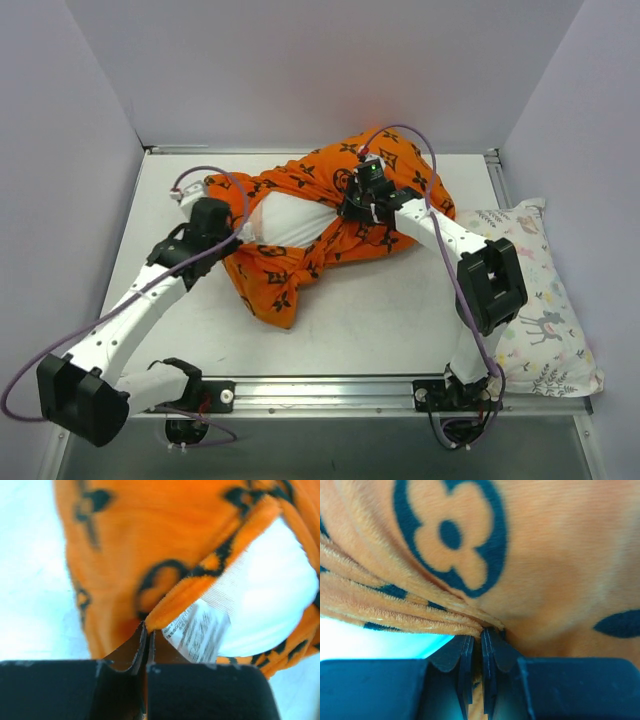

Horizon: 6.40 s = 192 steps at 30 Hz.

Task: Remove the pillowcase from the pillow

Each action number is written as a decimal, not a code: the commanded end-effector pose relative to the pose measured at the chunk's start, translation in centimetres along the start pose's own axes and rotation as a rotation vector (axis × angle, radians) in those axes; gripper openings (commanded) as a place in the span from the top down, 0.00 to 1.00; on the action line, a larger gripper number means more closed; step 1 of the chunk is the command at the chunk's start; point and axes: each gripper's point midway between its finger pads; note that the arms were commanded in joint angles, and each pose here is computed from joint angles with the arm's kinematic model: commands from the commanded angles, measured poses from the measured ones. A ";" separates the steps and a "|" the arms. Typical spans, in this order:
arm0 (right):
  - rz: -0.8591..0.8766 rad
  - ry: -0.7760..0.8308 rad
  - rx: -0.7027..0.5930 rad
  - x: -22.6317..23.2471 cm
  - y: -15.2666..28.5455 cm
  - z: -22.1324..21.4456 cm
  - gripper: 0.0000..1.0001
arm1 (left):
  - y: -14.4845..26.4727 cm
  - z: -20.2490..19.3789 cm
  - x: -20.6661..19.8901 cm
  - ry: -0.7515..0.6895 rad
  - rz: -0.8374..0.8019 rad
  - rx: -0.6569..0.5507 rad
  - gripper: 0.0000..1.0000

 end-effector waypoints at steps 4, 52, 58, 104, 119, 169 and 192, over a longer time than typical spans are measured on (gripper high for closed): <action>-0.325 -0.159 -0.014 -11.1 -0.1 2.0 1.00 | -1.0 -4.6 13.0 0.198 0.242 0.151 1.00; 0.011 0.702 0.031 12.0 3.3 -10.0 0.00 | -5.3 -14.5 7.2 0.304 -0.003 0.261 1.00; 0.027 0.711 0.171 11.2 1.2 -13.4 0.00 | -5.1 -14.1 6.6 0.305 -0.031 0.255 1.00; 0.240 0.191 0.175 14.6 2.2 -8.1 1.00 | 0.1 -5.4 -3.2 0.471 -0.107 0.010 0.03; 0.240 0.156 0.082 16.5 1.6 -2.5 1.00 | -0.5 -16.4 -1.7 0.333 -0.197 0.267 0.99; 0.100 0.549 0.032 9.9 6.1 -9.6 0.22 | -2.0 -25.5 2.1 0.260 -0.124 0.379 1.00; 0.004 0.615 0.355 6.2 -1.4 -21.1 0.72 | -1.3 -23.7 1.1 0.278 -0.173 0.337 1.00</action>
Point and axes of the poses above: each gripper's point midway between its finger pads, its own y axis back along the fingers, its own x axis along the line the jaws close on, z = x × y, and after that the axes turned 11 degrees about -y, right-handed
